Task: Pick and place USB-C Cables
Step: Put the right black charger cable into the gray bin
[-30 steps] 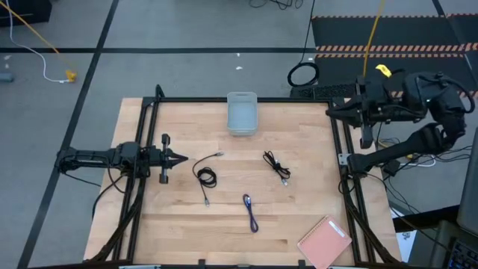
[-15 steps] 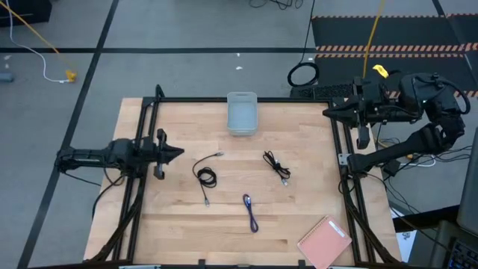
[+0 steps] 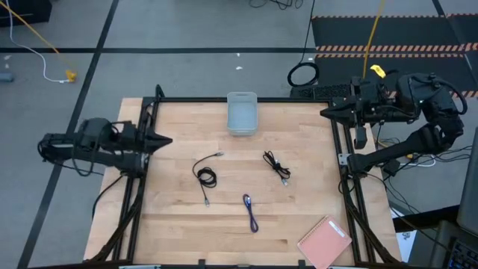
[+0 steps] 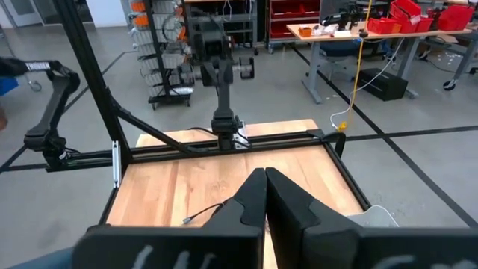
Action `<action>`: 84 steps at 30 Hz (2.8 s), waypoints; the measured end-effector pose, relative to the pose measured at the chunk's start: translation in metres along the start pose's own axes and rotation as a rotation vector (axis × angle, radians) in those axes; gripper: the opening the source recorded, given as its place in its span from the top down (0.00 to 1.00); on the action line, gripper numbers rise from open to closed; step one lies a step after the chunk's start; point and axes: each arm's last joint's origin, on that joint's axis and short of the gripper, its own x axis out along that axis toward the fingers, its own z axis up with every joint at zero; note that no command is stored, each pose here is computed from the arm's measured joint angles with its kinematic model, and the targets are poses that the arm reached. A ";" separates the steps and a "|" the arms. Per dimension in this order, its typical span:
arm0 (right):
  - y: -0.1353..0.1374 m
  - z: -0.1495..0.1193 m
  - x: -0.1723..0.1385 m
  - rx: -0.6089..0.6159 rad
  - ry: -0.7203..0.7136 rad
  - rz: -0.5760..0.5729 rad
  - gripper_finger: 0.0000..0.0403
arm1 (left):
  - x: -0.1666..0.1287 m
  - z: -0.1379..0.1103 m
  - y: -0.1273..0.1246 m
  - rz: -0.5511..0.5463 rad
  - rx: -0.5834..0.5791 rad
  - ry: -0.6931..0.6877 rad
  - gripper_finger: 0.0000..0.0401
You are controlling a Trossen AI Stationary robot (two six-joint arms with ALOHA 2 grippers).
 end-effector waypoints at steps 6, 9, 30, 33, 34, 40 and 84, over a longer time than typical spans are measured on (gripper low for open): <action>0.000 0.000 0.000 0.000 0.001 0.001 1.00 | 0.007 0.056 0.002 -0.008 0.015 0.045 0.96; 0.000 0.000 0.000 0.000 0.001 0.002 1.00 | 0.007 0.084 0.003 -0.009 0.029 0.054 0.96; 0.004 -0.033 0.048 -0.013 0.116 -0.006 1.00 | 0.075 0.093 -0.003 -0.010 -0.046 0.446 0.96; 0.004 -0.044 0.057 0.006 0.157 -0.012 1.00 | 0.091 0.076 -0.006 -0.012 -0.034 0.517 0.96; 0.004 -0.048 0.060 0.010 0.174 -0.014 1.00 | 0.095 0.070 -0.008 -0.006 -0.024 0.540 0.96; 0.004 -0.073 0.079 0.025 0.277 -0.030 1.00 | 0.117 0.043 -0.014 0.024 0.011 0.580 0.96; -0.022 -0.110 0.185 0.088 1.180 -0.130 0.91 | 0.125 0.043 -0.018 0.006 0.047 0.682 0.96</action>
